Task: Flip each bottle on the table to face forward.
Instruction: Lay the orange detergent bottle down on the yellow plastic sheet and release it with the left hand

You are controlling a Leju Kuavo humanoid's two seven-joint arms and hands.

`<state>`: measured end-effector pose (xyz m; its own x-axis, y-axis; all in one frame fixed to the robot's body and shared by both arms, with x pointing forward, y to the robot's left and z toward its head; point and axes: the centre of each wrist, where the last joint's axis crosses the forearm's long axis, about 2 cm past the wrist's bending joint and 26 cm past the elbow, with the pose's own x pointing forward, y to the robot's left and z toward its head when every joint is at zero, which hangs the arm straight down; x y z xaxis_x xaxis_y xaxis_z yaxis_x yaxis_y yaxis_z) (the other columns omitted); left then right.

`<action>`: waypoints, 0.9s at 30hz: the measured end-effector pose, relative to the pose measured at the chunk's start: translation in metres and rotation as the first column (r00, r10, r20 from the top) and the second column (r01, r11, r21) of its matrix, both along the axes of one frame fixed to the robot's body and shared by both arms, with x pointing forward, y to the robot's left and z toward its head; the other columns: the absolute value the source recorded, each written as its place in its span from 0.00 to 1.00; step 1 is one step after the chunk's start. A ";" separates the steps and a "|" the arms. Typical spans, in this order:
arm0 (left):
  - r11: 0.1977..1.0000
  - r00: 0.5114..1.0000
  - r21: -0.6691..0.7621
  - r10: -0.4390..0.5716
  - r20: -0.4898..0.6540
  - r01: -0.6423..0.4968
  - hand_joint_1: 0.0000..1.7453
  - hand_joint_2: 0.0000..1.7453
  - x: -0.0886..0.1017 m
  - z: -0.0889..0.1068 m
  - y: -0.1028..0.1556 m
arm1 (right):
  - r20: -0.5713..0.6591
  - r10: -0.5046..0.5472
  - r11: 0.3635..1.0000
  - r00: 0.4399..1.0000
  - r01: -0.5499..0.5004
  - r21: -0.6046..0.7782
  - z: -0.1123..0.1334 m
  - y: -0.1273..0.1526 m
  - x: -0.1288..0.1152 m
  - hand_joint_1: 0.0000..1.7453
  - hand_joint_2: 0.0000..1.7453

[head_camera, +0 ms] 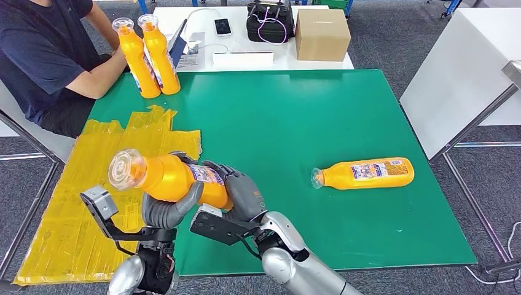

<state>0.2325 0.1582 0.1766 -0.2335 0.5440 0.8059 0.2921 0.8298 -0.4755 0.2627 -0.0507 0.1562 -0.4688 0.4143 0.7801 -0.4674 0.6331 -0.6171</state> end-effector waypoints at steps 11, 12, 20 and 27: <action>0.534 0.828 0.633 0.323 0.459 -0.560 1.00 1.00 -0.006 0.017 0.042 | 0.088 -0.214 0.944 0.973 0.229 -0.236 -0.023 -0.063 0.014 0.00 0.00; 0.424 0.801 0.680 0.336 0.495 -0.598 1.00 1.00 -0.007 0.016 0.048 | 0.095 -0.234 0.937 0.968 0.250 -0.245 -0.024 -0.072 0.012 0.00 0.00; -0.175 0.785 0.862 0.358 0.506 -0.476 1.00 1.00 -0.008 -0.009 0.086 | 0.148 -0.427 0.871 0.892 0.450 -0.199 -0.004 -0.158 0.006 0.00 0.50; -0.325 0.892 0.922 0.323 0.317 -0.210 1.00 1.00 0.002 -0.046 0.100 | 0.195 -0.503 0.821 0.842 0.536 -0.196 0.007 -0.197 0.006 0.00 1.00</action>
<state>0.2345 0.2582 0.1308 0.0002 -0.9685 0.2491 -0.1048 0.2477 0.9632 0.2690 -0.2480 0.1633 -0.2207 0.7861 0.5773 -0.0161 0.5889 -0.8081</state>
